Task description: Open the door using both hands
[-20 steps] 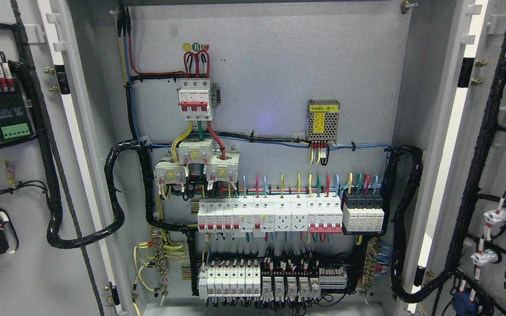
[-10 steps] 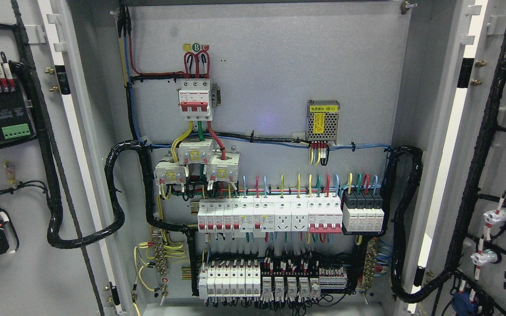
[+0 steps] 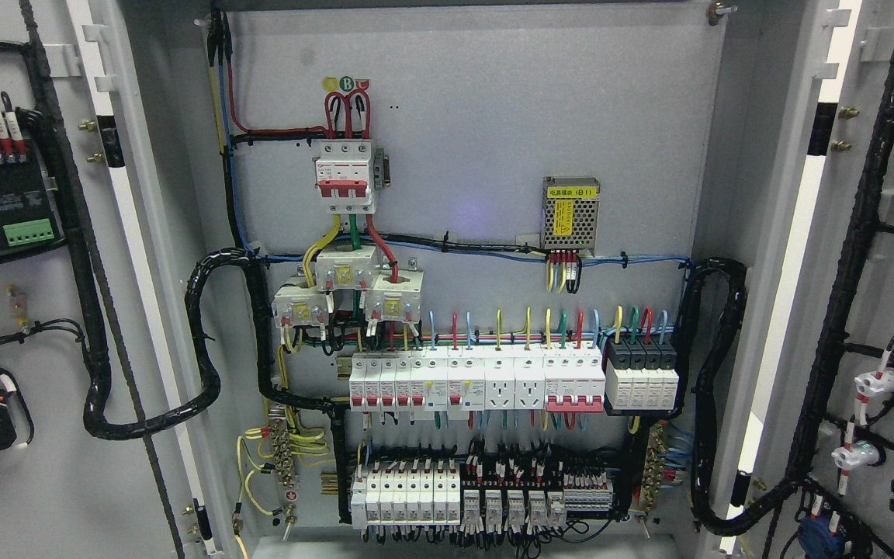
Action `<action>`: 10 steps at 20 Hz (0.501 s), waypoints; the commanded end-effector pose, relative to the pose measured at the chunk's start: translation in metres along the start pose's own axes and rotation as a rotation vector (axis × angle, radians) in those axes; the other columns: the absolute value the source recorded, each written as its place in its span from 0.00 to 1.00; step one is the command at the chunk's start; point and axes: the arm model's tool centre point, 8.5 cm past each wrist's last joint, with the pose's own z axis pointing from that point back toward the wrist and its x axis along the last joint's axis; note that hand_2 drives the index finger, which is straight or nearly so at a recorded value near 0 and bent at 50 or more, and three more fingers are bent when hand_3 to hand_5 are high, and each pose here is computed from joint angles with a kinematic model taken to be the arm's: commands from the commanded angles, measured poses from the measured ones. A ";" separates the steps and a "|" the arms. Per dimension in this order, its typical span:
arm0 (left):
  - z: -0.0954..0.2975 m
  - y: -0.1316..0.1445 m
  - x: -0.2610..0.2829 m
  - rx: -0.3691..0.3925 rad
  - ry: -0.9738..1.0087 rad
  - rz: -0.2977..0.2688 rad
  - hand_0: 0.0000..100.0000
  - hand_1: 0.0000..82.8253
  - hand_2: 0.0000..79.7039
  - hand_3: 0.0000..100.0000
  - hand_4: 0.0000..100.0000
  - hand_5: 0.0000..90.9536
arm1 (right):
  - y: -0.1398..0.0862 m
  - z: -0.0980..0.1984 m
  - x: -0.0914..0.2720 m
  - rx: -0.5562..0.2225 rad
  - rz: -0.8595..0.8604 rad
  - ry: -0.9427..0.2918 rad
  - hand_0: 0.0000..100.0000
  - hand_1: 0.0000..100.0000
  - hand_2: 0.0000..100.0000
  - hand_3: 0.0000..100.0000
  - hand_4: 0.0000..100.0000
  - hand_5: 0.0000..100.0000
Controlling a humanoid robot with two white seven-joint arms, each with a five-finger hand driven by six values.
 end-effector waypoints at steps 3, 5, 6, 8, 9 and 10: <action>0.047 -0.034 -0.091 0.011 0.386 0.120 0.00 0.00 0.00 0.00 0.04 0.00 | -0.011 0.009 -0.079 -0.249 -0.139 0.401 0.00 0.00 0.00 0.00 0.00 0.00; 0.054 -0.048 -0.098 -0.013 0.435 0.125 0.00 0.00 0.00 0.00 0.04 0.00 | -0.011 -0.001 -0.080 -0.265 -0.132 0.451 0.00 0.00 0.00 0.00 0.00 0.00; 0.056 -0.053 -0.101 -0.022 0.456 0.130 0.00 0.00 0.00 0.00 0.04 0.00 | -0.010 -0.001 -0.082 -0.257 -0.122 0.477 0.00 0.00 0.00 0.00 0.00 0.00; 0.059 -0.059 -0.104 -0.033 0.488 0.141 0.00 0.00 0.00 0.00 0.04 0.00 | -0.003 -0.004 -0.089 -0.226 -0.113 0.539 0.00 0.00 0.00 0.00 0.00 0.00; 0.059 -0.063 -0.106 -0.035 0.513 0.150 0.00 0.00 0.00 0.00 0.04 0.00 | 0.004 -0.012 -0.091 -0.224 -0.123 0.562 0.00 0.00 0.00 0.00 0.00 0.00; 0.059 -0.071 -0.108 -0.048 0.548 0.162 0.00 0.00 0.00 0.00 0.04 0.00 | 0.007 -0.012 -0.096 -0.243 -0.133 0.596 0.00 0.00 0.00 0.00 0.00 0.00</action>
